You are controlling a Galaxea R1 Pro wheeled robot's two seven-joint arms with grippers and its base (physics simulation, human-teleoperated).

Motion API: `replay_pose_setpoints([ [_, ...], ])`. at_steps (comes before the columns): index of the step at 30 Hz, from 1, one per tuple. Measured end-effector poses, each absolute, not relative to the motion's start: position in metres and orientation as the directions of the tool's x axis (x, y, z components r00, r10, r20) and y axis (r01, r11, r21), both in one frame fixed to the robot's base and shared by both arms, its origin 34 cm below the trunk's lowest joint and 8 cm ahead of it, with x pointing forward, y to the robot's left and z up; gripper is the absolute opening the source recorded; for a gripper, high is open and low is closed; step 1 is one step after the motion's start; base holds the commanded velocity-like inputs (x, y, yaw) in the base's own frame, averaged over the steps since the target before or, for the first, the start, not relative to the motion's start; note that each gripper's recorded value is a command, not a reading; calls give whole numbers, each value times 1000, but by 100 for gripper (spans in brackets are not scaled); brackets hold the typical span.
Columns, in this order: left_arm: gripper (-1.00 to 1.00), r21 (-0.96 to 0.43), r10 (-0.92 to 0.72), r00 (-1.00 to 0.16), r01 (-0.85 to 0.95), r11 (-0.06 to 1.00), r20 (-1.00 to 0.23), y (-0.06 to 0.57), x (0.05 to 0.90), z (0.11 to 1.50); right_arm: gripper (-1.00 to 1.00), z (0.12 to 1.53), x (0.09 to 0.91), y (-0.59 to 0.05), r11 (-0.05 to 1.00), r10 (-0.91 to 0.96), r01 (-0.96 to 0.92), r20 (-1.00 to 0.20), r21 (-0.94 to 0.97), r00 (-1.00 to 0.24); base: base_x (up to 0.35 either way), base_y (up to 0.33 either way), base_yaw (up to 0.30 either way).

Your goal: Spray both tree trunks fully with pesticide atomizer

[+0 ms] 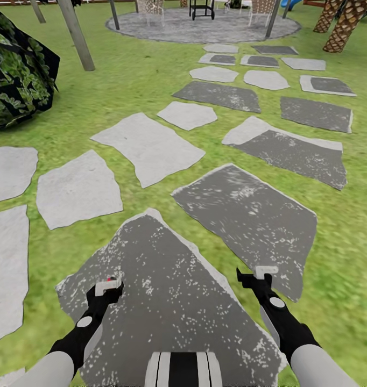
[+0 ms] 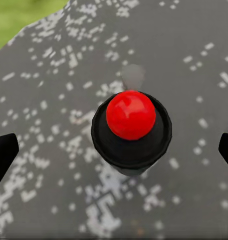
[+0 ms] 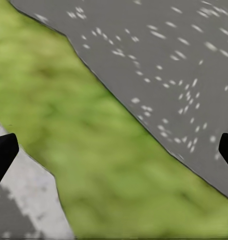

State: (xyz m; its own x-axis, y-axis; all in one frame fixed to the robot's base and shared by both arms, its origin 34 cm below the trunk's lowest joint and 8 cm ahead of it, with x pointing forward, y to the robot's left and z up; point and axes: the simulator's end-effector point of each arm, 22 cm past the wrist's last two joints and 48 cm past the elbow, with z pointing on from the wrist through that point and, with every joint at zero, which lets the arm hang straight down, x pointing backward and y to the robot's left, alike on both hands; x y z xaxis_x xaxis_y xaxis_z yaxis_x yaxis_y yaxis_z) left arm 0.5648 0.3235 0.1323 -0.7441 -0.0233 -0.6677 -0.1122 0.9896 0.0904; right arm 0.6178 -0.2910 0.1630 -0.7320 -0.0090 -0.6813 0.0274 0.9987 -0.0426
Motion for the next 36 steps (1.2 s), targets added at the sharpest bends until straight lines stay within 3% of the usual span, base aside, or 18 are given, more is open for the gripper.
replay_pose_setpoints([
  [36,100,92,-26,-759,-113,989,-651,324,556,122,100,152,611,-291,999,-9,26,-666,-43,-746,0,0,-10],
])
